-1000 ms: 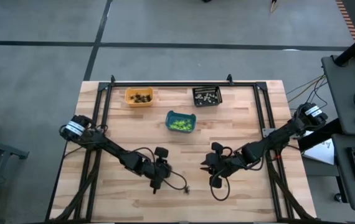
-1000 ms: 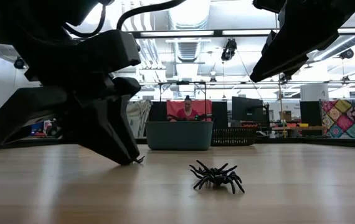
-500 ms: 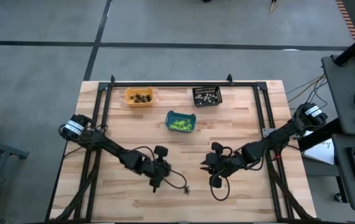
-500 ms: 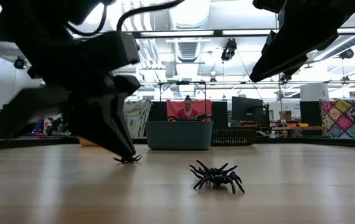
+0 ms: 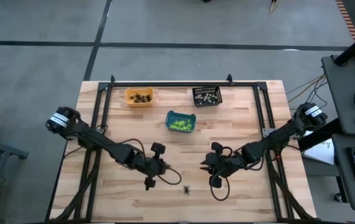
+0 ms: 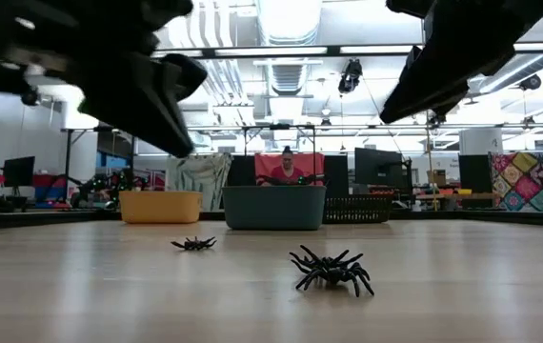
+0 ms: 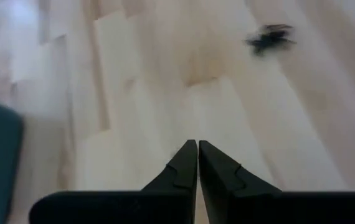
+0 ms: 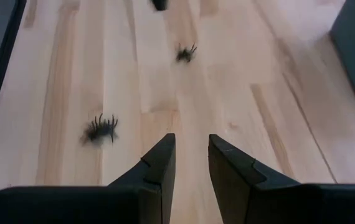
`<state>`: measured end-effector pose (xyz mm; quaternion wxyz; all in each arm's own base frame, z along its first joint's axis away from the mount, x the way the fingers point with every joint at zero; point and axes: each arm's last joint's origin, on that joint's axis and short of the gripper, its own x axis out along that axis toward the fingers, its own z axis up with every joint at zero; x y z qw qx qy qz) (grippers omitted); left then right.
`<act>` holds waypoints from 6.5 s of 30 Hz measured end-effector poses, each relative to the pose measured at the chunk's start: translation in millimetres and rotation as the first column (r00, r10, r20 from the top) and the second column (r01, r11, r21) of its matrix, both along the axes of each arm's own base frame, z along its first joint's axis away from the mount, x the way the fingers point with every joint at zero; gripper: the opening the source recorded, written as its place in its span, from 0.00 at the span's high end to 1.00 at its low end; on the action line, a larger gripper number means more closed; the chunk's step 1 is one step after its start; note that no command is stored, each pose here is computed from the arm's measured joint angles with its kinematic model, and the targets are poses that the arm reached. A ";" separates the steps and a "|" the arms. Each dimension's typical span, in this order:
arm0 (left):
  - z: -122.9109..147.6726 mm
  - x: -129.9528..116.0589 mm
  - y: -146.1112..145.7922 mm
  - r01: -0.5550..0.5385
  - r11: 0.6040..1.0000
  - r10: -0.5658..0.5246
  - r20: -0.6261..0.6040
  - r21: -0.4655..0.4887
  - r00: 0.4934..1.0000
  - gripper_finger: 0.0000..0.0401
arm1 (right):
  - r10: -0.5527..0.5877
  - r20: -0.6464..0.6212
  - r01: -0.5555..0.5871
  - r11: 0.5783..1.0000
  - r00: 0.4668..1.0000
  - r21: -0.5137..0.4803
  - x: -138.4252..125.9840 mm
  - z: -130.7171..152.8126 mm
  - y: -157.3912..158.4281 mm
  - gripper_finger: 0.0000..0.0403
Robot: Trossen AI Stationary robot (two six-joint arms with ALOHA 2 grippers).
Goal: Sort Halloween decoration
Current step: Put the black spider toy into the yellow bin
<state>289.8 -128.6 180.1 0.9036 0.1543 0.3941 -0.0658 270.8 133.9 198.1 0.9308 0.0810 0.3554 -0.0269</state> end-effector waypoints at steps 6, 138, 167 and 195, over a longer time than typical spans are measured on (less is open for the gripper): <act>2.5 -15.4 3.5 0.084 0.994 -0.086 -0.028 -0.075 0.996 1.00 | -0.160 0.100 0.153 0.986 0.982 0.071 13.8 -2.6 -3.5 0.79; -100.5 -21.4 8.9 -0.143 0.954 0.177 0.114 -0.263 0.978 1.00 | 0.352 -0.007 -0.340 0.900 0.936 -0.274 140.4 -83.3 -10.2 0.59; -93.9 -21.8 8.2 -0.121 0.950 0.163 0.125 -0.288 0.979 1.00 | 0.346 -0.042 -0.343 0.897 0.937 -0.280 145.3 -107.8 -9.2 0.94; -22.0 -53.2 21.8 -0.050 0.957 0.121 0.237 -0.285 0.964 1.00 | 0.251 0.162 -0.287 0.921 0.954 0.264 165.4 -67.1 -56.6 0.98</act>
